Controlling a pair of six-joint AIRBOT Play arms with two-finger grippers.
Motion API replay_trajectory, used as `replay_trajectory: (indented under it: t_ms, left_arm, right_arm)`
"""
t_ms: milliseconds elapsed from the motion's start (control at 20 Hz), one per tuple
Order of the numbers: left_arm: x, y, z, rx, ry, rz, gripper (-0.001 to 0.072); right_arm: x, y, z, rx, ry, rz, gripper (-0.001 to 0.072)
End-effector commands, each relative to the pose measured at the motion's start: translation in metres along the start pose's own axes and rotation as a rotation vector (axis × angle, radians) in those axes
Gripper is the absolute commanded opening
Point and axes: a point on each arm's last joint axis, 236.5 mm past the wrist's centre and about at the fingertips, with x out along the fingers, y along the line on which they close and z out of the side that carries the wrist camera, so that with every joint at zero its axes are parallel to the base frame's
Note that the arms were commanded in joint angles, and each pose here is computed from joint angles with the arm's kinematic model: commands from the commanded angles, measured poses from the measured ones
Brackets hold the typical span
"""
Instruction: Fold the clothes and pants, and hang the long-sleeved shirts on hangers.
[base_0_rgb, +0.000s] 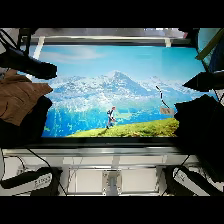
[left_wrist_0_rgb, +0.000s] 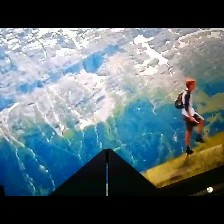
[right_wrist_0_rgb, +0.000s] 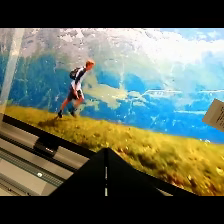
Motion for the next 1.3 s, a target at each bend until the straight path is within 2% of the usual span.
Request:
replay_trajectory:
  t_ms: [0, 800, 900, 1050, 1100, 1150, 1200, 1250]
  left_arm:
    - [0.000, 0.000, 0.000, 0.000, 0.001, 0.000, 0.0012]
    - [0.005, 0.006, 0.007, 0.017, -0.022, 0.017, 0.0013]
    - [0.006, 0.033, 0.001, 0.077, 0.015, 0.126, 0.0019]
    - [-0.004, 0.118, -0.016, 0.038, 0.116, 0.463, 0.0025]
    - [-0.008, 0.147, -0.028, -0.021, 0.162, 0.551, 0.0181]
    - [-0.007, 0.168, -0.044, -0.085, 0.215, 0.582, 0.0507]
    - [-0.002, 0.188, -0.060, -0.177, 0.259, 0.593, 0.0720]
    - [0.003, 0.207, -0.075, -0.252, 0.293, 0.605, 0.0713]
  right_arm:
    - [0.000, 0.001, 0.000, -0.001, 0.000, 0.000, 0.0029]
    - [0.000, -0.001, 0.004, -0.001, -0.016, -0.008, 0.0029]
    - [0.000, -0.004, 0.011, 0.000, -0.047, -0.020, 0.0029]
    - [-0.001, -0.015, 0.016, -0.024, -0.066, -0.063, 0.0029]
    - [-0.003, -0.026, 0.019, -0.047, -0.080, -0.109, 0.0029]
    - [-0.004, -0.033, 0.020, -0.045, -0.085, -0.139, 0.0029]
    - [-0.005, -0.038, 0.019, -0.070, -0.075, -0.162, 0.0029]
    - [-0.005, -0.043, 0.017, -0.124, -0.063, -0.186, 0.0029]
